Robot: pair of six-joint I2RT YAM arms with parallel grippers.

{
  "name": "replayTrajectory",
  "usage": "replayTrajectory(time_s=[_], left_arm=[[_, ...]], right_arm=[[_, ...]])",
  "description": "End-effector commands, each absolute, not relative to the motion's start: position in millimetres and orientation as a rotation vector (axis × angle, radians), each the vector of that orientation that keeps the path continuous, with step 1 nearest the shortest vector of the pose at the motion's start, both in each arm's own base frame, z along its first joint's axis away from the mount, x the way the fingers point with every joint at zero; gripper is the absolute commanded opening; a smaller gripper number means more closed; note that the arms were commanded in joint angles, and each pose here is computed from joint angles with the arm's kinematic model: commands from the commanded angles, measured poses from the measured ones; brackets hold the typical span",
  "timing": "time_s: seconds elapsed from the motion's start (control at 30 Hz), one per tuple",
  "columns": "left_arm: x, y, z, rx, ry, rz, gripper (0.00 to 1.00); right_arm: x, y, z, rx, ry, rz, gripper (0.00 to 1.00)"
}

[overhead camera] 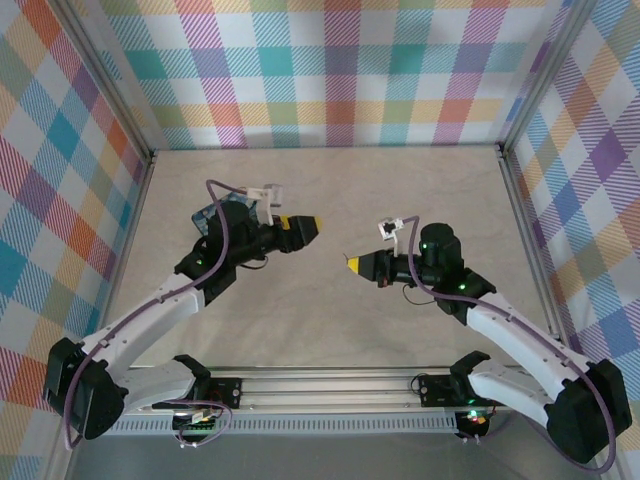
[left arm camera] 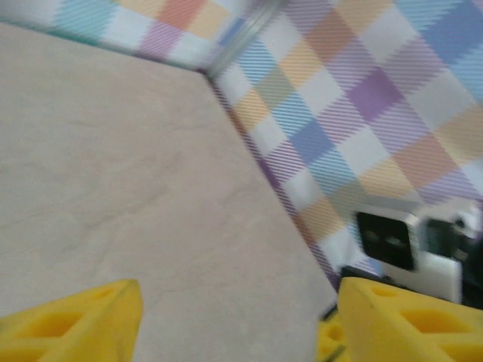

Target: Unlock a padlock with a key

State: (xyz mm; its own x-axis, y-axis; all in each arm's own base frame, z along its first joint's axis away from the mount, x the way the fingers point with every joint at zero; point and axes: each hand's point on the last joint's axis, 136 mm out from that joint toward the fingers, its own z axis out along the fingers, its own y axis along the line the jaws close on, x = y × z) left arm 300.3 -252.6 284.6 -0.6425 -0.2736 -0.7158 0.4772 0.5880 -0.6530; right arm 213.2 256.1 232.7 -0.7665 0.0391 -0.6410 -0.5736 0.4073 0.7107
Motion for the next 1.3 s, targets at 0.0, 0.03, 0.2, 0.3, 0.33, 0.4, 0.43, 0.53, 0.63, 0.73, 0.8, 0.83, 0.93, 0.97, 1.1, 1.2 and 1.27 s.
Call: replayTrajectory(time_s=[0.0,0.03,0.2,0.3,0.33,0.4,0.43,0.53,0.63,0.73,0.8,0.83,0.93,0.97,1.1,1.2,1.27], left_arm=[[325.5,-217.6,262.9,0.085,2.092,-0.898,0.76],[334.1,-207.8,252.6,0.076,2.134,-0.815,0.77],[372.3,-169.6,200.0,0.078,2.34,-0.454,0.82],[399.5,-143.1,179.4,0.039,2.394,-0.214,0.84],[409.1,-134.2,173.6,0.032,2.401,-0.13,0.85],[424.3,-122.0,161.0,0.0,2.437,-0.04,0.86],[431.4,-118.3,154.4,-0.013,2.46,-0.019,0.86],[446.5,-108.2,140.1,-0.051,2.496,0.065,0.88],[457.6,-98.6,126.9,-0.097,2.528,0.122,0.9],[468.2,-105.3,115.8,-0.083,2.545,0.062,0.91],[473.7,-109.0,111.7,-0.068,2.546,0.044,0.91],[475.9,-111.0,109.9,-0.06,2.548,0.037,0.92],[479.6,-116.0,105.8,-0.033,2.553,0.015,0.92],[480.1,-117.5,105.1,-0.028,2.555,0.007,0.92],[475.3,-125.2,95.3,-0.006,2.588,-0.044,0.93],[463.9,-130.0,88.2,0.014,2.607,-0.056,0.93],[454.3,-135.0,85.9,0.033,2.611,-0.061,0.93]], right_arm=[[210.1,240.8,211.2,-0.502,2.212,1.184,0.0],[211.1,237.7,206.5,-0.497,2.24,1.148,0.0],[215.3,228.5,189.2,-0.46,2.324,1.053,0.0],[216.2,225.6,179.7,-0.44,2.362,1.023,0.0],[217.0,224.1,177.2,-0.43,2.371,1.012,0.0],[217.9,221.8,171.8,-0.412,2.394,0.991,0.0],[218.5,220.5,169.2,-0.405,2.408,0.979,0.0],[218.1,218.0,162.8,-0.391,2.438,0.957,0.0],[219.0,217.5,159.5,-0.38,2.449,0.951,0.0],[218.7,218.3,156.8,-0.378,2.457,0.957,0.0],[218.6,217.8,154.4,-0.377,2.464,0.953,0.0],[218.6,217.5,153.7,-0.375,2.467,0.951,0.0],[218.4,217.7,153.2,-0.374,2.468,0.952,0.0],[218.8,217.5,152.9,-0.37,2.471,0.95,0.0],[219.3,215.2,149.9,-0.35,2.493,0.937,0.0],[221.1,211.1,147.1,-0.303,2.508,0.962,0.0],[223.8,206.5,145.5,-0.252,2.514,0.992,0.0]])
